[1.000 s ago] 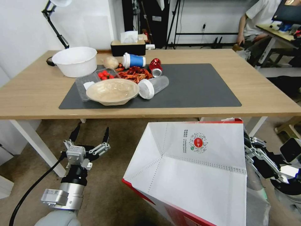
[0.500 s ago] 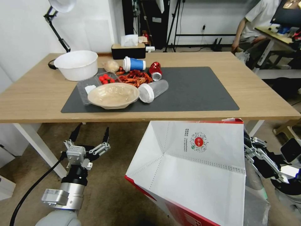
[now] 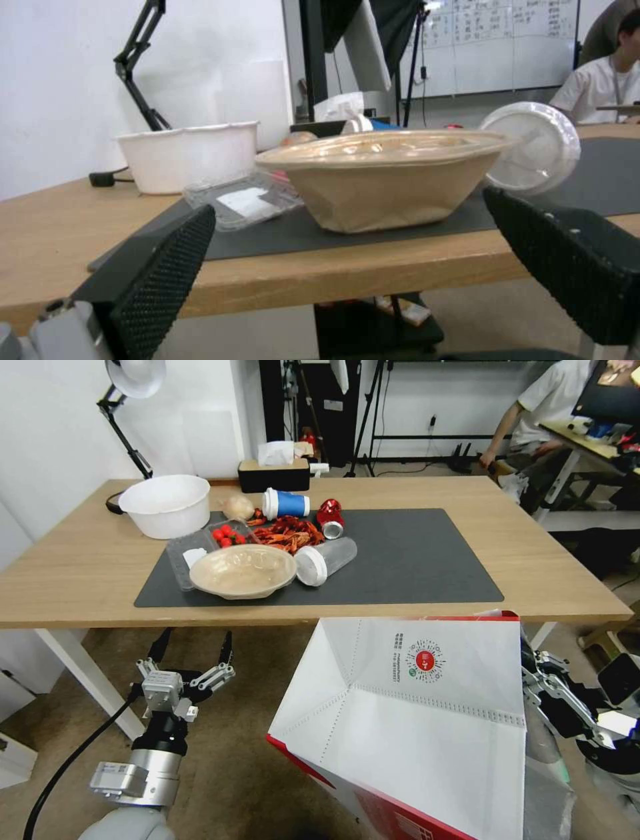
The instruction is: Pick up the food delivery bag from the floor and place it on the table.
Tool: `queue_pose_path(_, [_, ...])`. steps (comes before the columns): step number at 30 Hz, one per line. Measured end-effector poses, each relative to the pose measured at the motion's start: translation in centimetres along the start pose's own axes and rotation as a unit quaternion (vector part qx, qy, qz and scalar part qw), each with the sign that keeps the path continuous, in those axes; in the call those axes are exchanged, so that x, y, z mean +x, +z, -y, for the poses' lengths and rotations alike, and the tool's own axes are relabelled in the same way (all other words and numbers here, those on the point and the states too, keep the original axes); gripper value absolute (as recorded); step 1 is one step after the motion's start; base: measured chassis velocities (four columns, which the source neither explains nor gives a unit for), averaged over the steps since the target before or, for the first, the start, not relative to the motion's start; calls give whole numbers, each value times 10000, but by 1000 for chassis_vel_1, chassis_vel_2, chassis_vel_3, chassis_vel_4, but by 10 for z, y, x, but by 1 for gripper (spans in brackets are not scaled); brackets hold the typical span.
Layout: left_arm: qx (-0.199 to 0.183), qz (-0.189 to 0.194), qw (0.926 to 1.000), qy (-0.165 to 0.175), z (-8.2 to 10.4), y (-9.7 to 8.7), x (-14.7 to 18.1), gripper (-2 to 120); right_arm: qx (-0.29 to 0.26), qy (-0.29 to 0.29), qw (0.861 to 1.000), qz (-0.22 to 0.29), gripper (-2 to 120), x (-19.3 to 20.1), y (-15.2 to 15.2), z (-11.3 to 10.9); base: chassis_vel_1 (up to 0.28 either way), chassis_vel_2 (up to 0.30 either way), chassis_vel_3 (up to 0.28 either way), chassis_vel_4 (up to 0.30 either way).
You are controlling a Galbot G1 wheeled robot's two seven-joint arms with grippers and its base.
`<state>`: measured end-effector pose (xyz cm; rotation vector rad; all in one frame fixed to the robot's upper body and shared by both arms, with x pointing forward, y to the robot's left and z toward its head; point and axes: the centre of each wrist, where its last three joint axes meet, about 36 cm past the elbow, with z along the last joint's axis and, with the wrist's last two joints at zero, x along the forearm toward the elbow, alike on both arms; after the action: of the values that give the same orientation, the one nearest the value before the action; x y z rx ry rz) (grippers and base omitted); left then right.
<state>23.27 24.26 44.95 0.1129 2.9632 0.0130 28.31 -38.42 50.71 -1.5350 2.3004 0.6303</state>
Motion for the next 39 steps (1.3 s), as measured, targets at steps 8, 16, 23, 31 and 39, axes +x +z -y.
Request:
queue_pose_path(8, [1, -10, 10000, 7, 0, 2, 0, 100, 6, 41, 10000, -2, 0, 2, 2, 0, 0, 0, 0, 0])
queue_pose_path(16, [-3, -27, 10000, -1, 0, 3, 1, 100, 12, 65, 10000, -14, 0, 3, 4, 1, 0, 0, 0, 0])
queue_pose_path(23, [-1, -34, 10000, -16, 0, 5, 1, 100, 11, 75, 10000, -12, 0, 4, 4, 2, 0, 0, 0, 0])
queue_pose_path(31, [110, 119, 9999, 31, 0, 5, 0, 100, 8, 78, 10000, -9, 0, 5, 5, 3, 0, 0, 0, 0])
queue_pose_path(39, [96, 178, 9998, 58, 0, 5, 1, 100, 14, 63, 10000, -13, 0, 4, 5, 2, 0, 0, 0, 0])
